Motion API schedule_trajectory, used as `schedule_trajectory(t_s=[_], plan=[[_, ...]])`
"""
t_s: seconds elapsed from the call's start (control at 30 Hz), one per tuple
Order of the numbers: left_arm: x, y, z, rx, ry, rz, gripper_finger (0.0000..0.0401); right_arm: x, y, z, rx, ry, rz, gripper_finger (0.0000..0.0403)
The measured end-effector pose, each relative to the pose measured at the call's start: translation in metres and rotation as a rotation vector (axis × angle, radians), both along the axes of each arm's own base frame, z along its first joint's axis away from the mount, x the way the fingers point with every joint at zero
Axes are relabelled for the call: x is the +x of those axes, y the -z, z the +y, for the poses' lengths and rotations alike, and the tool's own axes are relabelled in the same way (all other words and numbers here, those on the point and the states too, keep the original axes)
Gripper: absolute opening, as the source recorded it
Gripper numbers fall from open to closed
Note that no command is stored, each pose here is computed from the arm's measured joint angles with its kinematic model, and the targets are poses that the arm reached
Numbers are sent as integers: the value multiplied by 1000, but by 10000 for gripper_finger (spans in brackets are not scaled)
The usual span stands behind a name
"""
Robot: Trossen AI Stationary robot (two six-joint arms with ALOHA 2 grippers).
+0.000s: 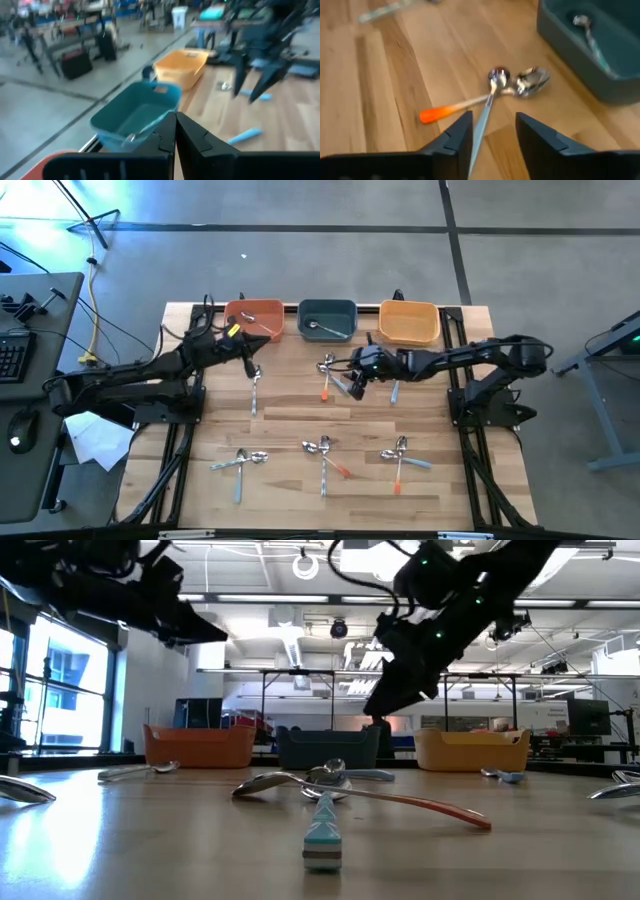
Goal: Sort silverware by color (type)
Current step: Put the blue spoon into the yellow bin
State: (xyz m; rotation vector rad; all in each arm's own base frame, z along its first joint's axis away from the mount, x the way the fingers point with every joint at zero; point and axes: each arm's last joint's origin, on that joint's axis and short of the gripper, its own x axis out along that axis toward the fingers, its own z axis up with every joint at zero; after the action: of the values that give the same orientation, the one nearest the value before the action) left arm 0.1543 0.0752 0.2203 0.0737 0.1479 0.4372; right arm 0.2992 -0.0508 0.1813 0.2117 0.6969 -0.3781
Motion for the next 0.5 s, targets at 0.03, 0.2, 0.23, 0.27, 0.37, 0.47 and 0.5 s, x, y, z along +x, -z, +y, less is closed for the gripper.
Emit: schedule_trajectory(t_s=[0.03, 0.2, 0.23, 0.27, 0.37, 0.47, 0.5], plan=[[-1, 1, -3, 5, 12, -10, 1, 4, 0, -1, 12, 8, 20, 153], [-6, 8, -14, 9, 66, -22, 0, 22, 2, -4, 53, 40, 105, 182], [-6, 11, -15, 6, 75, -17, 0, 25, 1, -5, 57, 42, 115, 184], [-7, 13, -17, 6, 83, -17, 0, 28, 0, -5, 61, 40, 123, 184], [-10, 23, -20, -1, 94, -66, 0, 36, 0, -6, 69, 37, 150, 185], [-16, 31, -24, 10, 119, -155, 0, 43, 4, -8, 93, 60, 171, 185], [-17, 32, -24, 23, 123, -184, 0, 45, 6, -10, 105, 76, 175, 185]])
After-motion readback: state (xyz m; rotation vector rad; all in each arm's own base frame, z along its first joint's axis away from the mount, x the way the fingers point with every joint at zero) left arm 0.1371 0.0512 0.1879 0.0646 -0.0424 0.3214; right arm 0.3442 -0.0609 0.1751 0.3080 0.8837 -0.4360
